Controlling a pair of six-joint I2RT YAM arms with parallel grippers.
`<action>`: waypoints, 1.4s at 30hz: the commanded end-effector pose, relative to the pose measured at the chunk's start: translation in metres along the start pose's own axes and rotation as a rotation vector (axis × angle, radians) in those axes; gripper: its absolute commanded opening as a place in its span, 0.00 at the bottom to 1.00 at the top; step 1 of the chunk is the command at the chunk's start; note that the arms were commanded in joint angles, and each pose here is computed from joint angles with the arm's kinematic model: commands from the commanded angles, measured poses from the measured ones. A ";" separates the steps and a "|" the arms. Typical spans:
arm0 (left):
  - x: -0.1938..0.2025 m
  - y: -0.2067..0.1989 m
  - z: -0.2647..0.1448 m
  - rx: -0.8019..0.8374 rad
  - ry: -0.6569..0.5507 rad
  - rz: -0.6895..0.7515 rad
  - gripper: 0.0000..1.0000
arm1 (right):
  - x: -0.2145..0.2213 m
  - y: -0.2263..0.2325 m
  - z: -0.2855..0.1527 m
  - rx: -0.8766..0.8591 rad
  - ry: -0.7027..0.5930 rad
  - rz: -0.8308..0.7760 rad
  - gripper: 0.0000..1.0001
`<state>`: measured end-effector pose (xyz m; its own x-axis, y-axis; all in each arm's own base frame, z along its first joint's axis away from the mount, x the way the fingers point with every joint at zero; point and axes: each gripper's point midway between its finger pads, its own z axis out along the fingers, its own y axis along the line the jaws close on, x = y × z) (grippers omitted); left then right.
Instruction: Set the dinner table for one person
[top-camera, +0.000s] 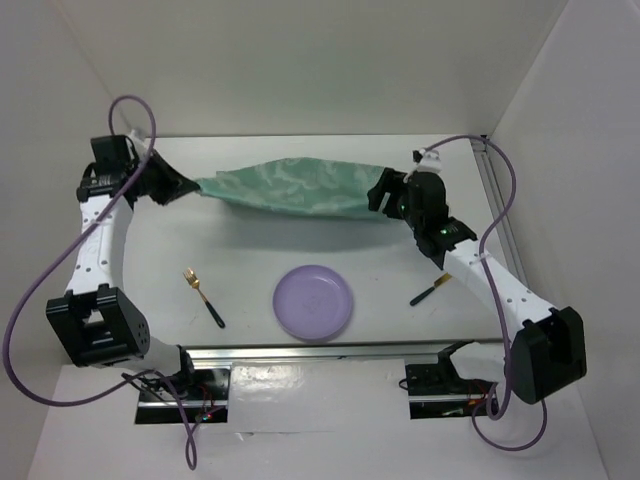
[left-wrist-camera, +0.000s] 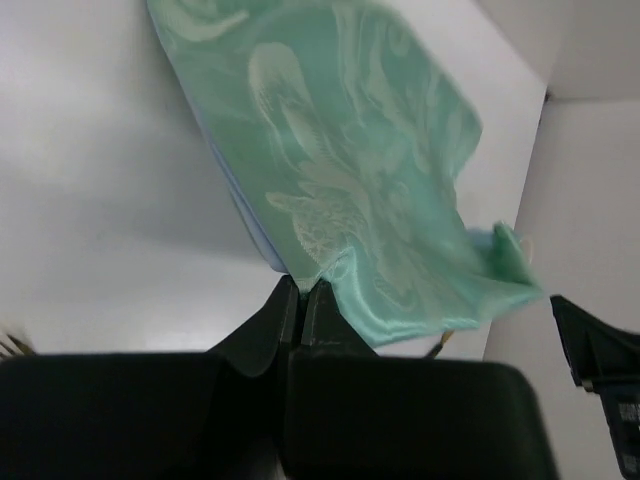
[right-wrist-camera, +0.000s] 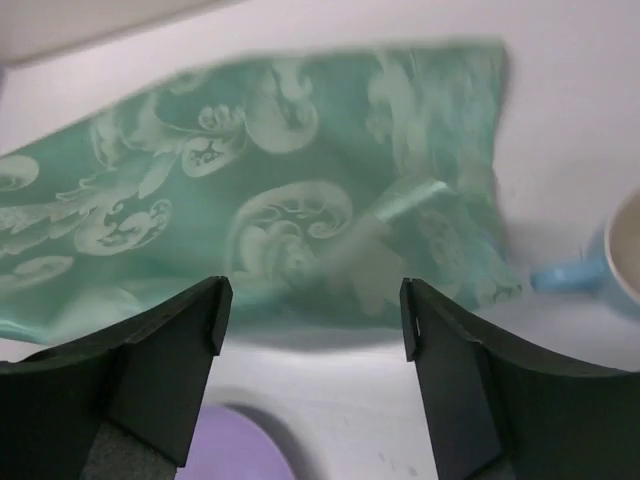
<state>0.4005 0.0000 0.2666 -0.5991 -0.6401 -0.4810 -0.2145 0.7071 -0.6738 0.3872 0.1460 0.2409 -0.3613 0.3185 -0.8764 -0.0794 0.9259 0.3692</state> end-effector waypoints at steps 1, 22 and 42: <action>0.045 0.022 0.012 0.007 0.093 -0.007 0.00 | 0.029 -0.011 -0.019 0.043 0.065 0.076 0.82; 0.091 0.158 -0.001 -0.760 0.125 -0.048 0.71 | 0.148 -0.042 -0.066 0.341 0.519 0.387 0.61; 0.169 0.176 0.054 -0.678 0.302 -0.219 0.60 | 0.169 -0.029 -0.053 0.267 0.567 0.448 0.67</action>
<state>0.2928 0.0021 0.0383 -0.6733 -0.7273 -0.1330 -0.7066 0.6859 -0.1739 0.2643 0.1530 0.0843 -0.7539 0.5755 -0.3168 0.4141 0.7907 0.4508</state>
